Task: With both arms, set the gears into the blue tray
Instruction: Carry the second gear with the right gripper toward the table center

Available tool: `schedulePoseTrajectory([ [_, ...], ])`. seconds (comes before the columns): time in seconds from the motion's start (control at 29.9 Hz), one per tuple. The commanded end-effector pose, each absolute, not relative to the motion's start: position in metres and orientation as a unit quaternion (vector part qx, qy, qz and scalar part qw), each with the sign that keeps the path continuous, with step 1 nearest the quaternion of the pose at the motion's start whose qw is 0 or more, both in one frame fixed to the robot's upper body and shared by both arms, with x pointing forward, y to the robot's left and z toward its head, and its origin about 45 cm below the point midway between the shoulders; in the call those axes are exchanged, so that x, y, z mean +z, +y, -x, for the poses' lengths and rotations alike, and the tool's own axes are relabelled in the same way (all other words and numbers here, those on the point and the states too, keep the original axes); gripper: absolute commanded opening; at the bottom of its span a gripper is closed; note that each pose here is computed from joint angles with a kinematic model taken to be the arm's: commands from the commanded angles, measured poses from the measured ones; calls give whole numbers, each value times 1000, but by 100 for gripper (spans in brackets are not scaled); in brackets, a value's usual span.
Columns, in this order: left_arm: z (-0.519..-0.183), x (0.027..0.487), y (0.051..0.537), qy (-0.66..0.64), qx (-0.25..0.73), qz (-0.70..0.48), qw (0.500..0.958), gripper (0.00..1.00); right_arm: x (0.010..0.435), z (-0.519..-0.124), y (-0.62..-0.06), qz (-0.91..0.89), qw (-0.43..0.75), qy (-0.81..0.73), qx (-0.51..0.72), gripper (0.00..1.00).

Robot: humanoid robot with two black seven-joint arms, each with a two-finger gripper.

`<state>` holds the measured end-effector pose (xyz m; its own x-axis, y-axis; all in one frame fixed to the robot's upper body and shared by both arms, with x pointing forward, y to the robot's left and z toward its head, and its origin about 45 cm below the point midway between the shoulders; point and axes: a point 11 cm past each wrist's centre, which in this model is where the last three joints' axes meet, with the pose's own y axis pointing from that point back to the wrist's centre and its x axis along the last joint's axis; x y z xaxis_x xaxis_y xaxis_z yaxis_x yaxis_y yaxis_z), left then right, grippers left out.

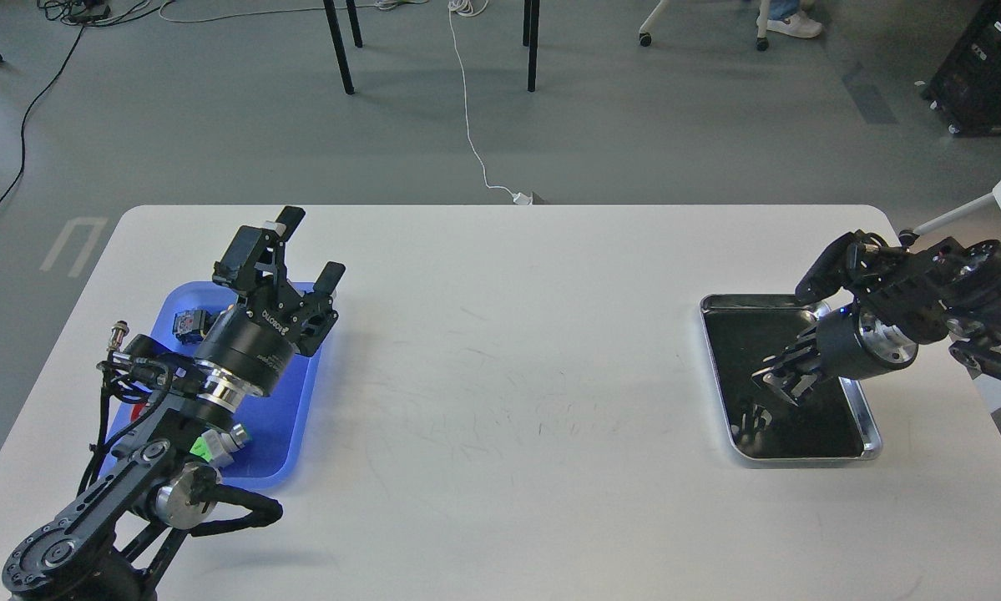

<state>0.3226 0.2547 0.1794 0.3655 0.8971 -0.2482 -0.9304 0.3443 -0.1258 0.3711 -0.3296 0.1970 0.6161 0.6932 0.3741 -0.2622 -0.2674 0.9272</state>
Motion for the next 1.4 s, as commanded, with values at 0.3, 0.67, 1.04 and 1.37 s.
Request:
schedulePoseTrajectory([
  [0.3, -321, 177, 251, 73, 559, 127, 816, 98, 214, -413, -183, -721, 497, 154, 457, 15],
  [0.67, -319, 176, 254, 73, 562, 124, 814, 98, 171, -395, -106, -697, 481, 234, 477, 15],
  [1.04, -319, 175, 255, 74, 563, 122, 814, 98, 140, -378, -89, -715, 435, 219, 501, 15],
  [1.37, -317, 173, 257, 75, 564, 118, 814, 98, 132, -375, -94, -713, 427, 216, 513, 21],
])
